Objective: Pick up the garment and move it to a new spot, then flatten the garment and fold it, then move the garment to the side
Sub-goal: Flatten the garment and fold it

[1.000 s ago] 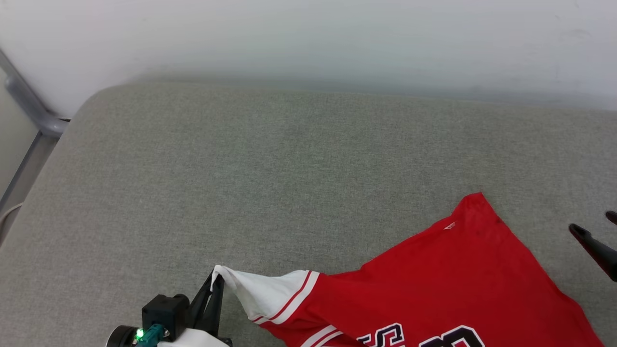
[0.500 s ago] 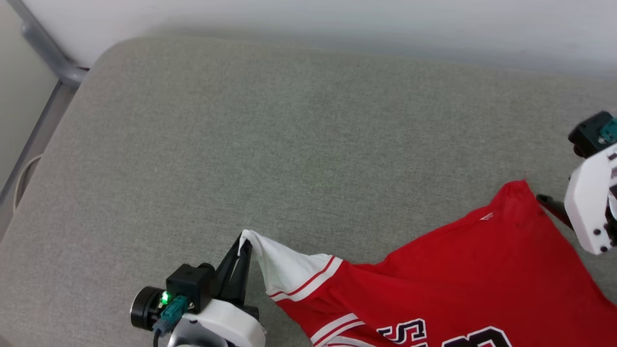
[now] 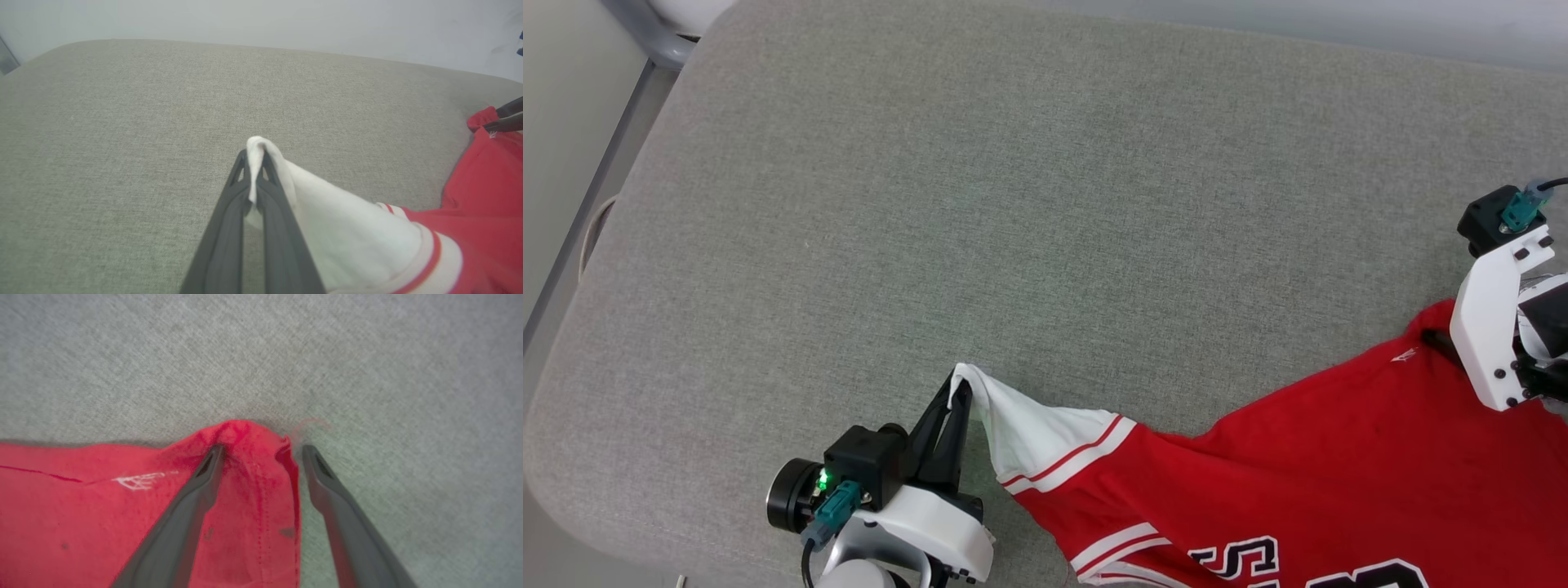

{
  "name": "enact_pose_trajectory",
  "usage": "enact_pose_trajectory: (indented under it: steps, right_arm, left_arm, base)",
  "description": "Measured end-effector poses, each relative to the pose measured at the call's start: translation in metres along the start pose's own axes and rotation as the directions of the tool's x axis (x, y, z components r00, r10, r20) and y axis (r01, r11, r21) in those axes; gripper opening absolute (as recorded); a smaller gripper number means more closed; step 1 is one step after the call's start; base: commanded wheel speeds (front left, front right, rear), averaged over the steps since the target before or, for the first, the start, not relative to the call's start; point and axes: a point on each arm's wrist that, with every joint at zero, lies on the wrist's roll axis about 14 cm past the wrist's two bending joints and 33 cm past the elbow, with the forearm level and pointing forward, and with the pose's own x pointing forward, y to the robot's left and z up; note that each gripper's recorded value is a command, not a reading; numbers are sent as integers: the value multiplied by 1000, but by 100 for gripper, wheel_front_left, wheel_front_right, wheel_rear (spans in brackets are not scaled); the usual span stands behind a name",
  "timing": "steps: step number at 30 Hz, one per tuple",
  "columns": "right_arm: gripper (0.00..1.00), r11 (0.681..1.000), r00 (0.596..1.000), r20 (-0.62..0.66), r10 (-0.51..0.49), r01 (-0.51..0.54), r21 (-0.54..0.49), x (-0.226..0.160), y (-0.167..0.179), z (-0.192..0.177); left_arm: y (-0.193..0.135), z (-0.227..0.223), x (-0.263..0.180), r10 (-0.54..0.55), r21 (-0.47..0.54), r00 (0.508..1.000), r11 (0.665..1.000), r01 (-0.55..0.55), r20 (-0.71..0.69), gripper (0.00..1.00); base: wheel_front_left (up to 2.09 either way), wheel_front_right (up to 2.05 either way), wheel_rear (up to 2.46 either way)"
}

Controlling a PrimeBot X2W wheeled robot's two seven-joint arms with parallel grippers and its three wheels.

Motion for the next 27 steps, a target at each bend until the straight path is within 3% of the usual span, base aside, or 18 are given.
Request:
enact_pose_trajectory:
  steps: [3,4,5,16,21,27]
  right_arm:
    - [100,1000,1000,-9,12,-12,1,4,2,-4]
    - [20,1000,1000,-3,12,-12,2,4,2,-4]
    - [0,1000,1000,6,8,-8,-1,4,1,-4]
    - [0,999,971,239,-11,19,-32,-35,4,29]
    - [0,999,917,397,-40,50,-16,-74,0,49]
    - [0,995,822,563,-90,99,14,-126,-8,60]
  left_arm:
    - [2,-4,0,6,1,1000,1000,-6,-8,0]
    - [2,-4,1,6,2,1000,1000,-6,-8,0]
    - [2,-4,2,7,1,1000,1000,-7,-9,0]
    - [3,10,-4,-19,27,999,999,18,36,0]
    - [4,32,-9,-32,55,994,998,26,103,0]
    - [-1,68,-12,-60,71,977,996,47,203,0]
  base:
    - [0,0,0]
    - [0,0,0]
    - [0,0,0]
    - [0,0,0]
    - [0,0,0]
    - [0,0,0]
